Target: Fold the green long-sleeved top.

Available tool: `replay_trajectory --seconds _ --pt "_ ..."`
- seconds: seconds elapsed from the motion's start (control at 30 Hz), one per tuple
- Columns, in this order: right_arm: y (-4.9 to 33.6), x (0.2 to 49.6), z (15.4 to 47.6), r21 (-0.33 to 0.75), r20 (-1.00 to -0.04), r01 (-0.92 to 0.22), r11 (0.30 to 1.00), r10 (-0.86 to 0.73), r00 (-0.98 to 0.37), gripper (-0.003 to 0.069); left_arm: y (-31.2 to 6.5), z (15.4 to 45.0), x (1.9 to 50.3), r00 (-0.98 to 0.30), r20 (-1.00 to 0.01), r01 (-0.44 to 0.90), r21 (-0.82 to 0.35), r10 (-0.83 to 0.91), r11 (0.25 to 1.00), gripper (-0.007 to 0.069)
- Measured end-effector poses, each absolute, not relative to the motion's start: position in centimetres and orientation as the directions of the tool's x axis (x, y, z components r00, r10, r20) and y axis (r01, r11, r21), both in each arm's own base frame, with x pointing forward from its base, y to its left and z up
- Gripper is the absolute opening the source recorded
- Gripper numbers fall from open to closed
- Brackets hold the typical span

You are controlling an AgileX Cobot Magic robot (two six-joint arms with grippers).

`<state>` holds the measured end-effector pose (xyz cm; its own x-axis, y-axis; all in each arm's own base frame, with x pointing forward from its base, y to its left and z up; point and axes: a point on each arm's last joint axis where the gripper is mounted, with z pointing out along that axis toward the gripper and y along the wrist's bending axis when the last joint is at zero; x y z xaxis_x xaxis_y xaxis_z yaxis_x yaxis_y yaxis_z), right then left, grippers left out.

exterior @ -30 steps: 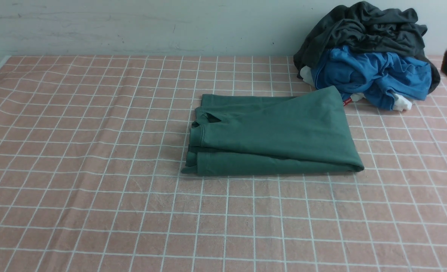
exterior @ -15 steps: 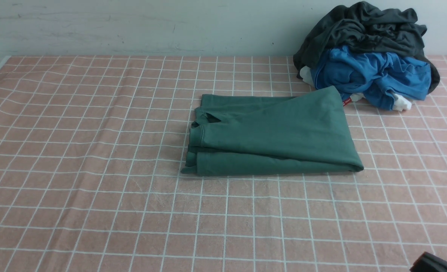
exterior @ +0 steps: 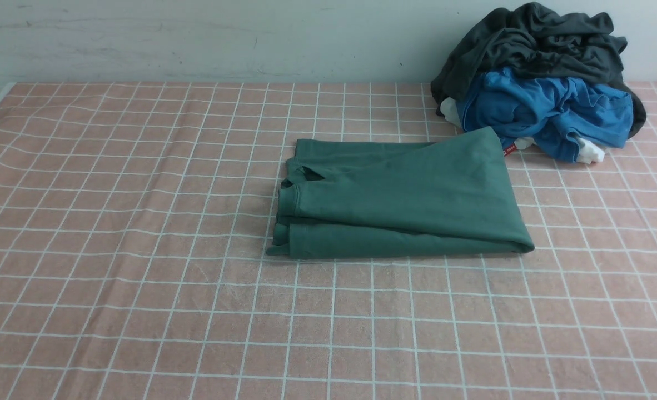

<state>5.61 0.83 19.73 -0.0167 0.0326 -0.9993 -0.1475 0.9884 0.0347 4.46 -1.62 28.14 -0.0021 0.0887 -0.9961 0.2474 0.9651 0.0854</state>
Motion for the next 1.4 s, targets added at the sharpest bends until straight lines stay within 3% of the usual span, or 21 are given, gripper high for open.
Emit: replay_trajectory --seconds 0.03,0.2,0.37,1.03,1.2,1.27,1.4 --pt "0.6 5.6 19.7 0.002 -1.000 -0.058 0.998 0.001 -0.016 -0.0014 -1.6 28.1 4.5 -0.002 -0.996 0.247 0.085 0.089 0.965 0.0011" --pt "-0.1 5.6 19.1 -0.050 -0.996 0.023 0.998 -0.048 -0.078 -0.0014 -1.6 28.1 4.5 -0.002 -0.996 0.247 0.085 0.089 0.965 0.0011" --pt "-0.1 5.5 18.2 -0.072 -0.980 0.022 0.997 -0.067 -0.189 -0.0014 -1.6 28.1 4.5 -0.002 -0.996 0.247 0.085 0.089 0.965 0.0011" --pt "-0.1 5.5 18.2 -0.081 -0.978 0.019 0.997 -0.075 -0.194 -0.0014 -1.6 28.0 4.5 0.000 -0.996 0.246 0.085 0.088 0.966 0.0011" --pt "-0.1 5.5 18.2 -0.081 -0.978 0.019 0.997 -0.075 -0.194 -0.0014 -1.4 25.8 4.4 0.000 -0.993 0.228 0.116 0.119 0.967 0.0011" --pt "-0.1 5.5 18.2 -0.081 -0.978 0.020 0.997 -0.075 -0.195 -0.0014 -1.0 23.5 4.6 -0.034 -0.978 0.169 0.198 0.206 0.965 0.0011" --pt "-0.1 5.5 18.2 -0.080 -0.978 0.020 0.997 -0.075 -0.197 -0.0014 -0.6 19.7 5.2 -0.166 -0.979 0.103 0.099 0.116 0.990 0.0011"
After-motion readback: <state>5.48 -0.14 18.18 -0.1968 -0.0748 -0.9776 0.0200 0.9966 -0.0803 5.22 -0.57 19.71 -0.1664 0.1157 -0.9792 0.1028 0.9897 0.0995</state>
